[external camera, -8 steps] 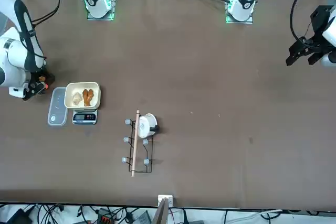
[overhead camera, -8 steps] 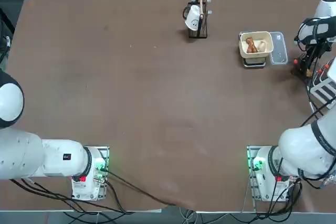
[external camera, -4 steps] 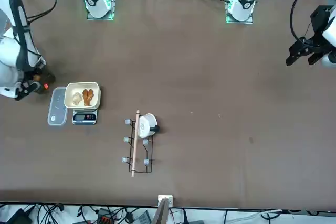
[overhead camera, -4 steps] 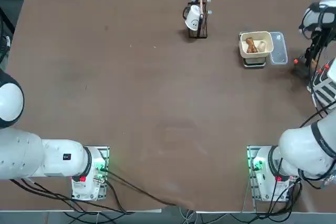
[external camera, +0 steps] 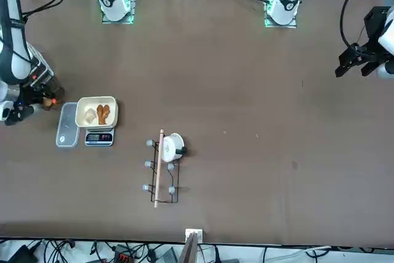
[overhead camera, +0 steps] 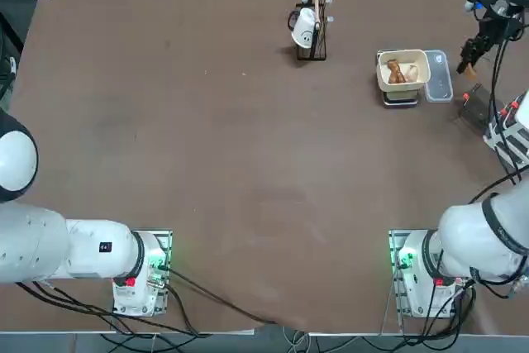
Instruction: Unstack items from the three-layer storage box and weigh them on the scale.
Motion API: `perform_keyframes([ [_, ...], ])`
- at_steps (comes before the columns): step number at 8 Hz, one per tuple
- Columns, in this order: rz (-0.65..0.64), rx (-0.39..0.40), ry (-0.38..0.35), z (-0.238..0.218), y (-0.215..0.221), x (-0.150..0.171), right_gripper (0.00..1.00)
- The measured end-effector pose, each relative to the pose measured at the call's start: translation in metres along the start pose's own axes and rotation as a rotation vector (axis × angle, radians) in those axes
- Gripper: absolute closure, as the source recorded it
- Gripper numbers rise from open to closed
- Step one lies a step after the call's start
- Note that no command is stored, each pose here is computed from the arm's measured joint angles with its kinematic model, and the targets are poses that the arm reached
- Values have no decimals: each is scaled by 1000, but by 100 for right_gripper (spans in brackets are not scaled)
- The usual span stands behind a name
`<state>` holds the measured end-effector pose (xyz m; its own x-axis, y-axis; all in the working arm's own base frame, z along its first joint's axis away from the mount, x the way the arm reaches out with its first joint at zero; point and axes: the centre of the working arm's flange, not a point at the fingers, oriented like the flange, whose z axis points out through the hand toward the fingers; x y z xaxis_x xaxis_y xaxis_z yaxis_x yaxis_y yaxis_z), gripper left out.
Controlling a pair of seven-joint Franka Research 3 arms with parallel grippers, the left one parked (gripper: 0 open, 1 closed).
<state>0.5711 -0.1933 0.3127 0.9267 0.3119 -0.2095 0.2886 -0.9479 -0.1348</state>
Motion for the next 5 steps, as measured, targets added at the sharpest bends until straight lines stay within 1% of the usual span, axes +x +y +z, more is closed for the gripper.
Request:
perform_keyframes([
  [1, 62, 20, -12, 0, -23, 14, 53],
  [2, 135, 38, -29, 2, -57, 32, 53],
  [3, 200, 49, -31, 2, -93, 51, 54],
  [4, 242, 48, -32, 3, -121, 65, 53],
  [5, 266, 39, -23, 3, -137, 74, 49],
])
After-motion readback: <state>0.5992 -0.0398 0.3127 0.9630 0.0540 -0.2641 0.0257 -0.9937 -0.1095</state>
